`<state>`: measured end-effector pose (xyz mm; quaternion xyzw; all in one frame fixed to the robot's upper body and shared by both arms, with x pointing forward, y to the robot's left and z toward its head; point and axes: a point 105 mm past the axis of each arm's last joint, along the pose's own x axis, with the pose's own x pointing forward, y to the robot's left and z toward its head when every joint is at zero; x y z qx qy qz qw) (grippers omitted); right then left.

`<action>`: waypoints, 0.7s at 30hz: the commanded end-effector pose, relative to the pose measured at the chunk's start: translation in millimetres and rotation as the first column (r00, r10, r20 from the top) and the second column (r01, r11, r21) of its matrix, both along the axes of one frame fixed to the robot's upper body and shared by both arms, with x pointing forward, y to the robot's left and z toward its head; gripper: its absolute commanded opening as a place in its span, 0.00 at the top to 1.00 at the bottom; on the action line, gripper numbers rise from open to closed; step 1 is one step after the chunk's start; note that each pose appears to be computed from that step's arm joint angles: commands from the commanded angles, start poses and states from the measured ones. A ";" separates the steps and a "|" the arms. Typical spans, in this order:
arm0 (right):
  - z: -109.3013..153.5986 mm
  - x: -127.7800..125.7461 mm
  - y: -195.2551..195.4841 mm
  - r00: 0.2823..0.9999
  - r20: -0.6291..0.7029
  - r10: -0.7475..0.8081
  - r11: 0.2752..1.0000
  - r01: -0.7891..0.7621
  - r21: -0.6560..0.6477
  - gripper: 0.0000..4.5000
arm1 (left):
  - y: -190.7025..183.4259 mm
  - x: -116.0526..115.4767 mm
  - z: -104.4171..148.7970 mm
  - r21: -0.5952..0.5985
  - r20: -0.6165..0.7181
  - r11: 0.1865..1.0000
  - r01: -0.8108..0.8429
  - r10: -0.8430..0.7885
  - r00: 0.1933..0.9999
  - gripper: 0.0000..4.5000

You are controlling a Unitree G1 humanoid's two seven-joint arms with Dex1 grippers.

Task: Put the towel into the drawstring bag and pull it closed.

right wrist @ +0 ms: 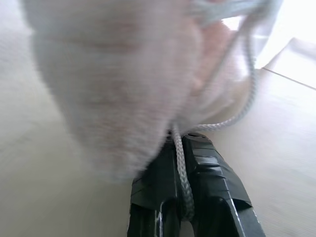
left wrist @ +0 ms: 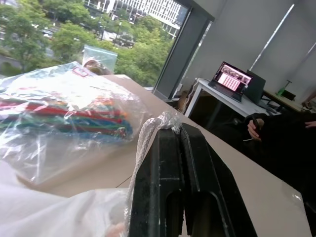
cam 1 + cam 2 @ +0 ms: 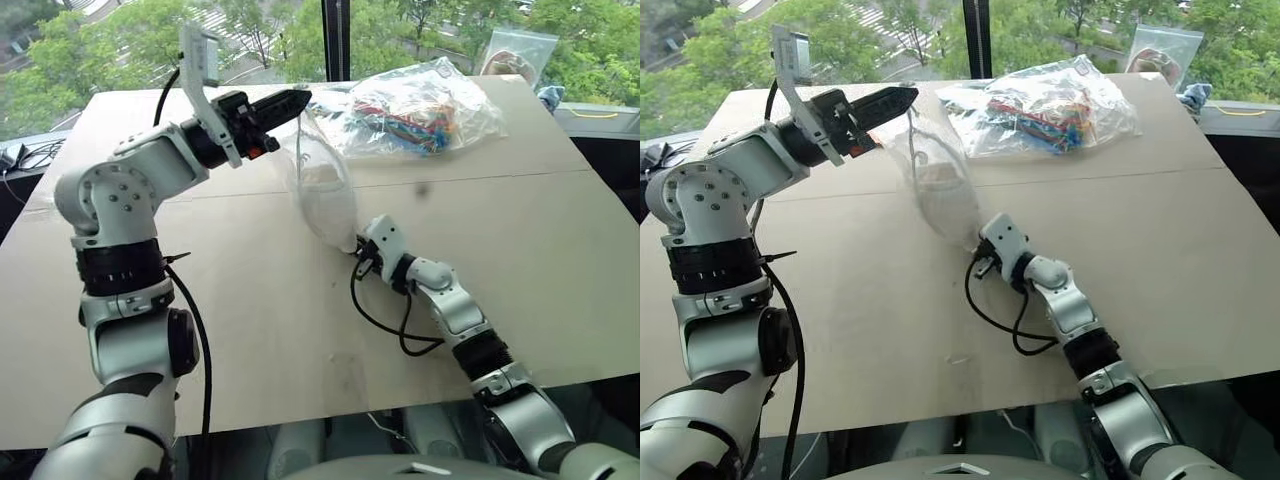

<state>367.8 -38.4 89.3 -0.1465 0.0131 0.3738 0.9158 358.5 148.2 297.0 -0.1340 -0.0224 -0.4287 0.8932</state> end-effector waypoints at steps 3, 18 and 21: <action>66.2 24.3 -97.8 0.948 0.205 -0.243 0.961 0.264 -0.083 0.99 | 17.0 -3.9 -6.8 -0.001 0.016 1.000 -0.020 0.020 1.000 1.00; 242.0 -71.7 -69.0 0.930 0.312 0.193 0.935 -0.271 0.227 0.99 | 4.5 -1.5 -24.5 0.075 -0.043 0.996 0.051 -0.048 0.998 1.00; 246.5 -66.1 -81.2 0.938 0.315 0.144 0.943 -0.226 0.245 0.99 | 20.7 9.9 -9.9 -0.021 -0.037 1.000 -0.021 0.020 0.999 1.00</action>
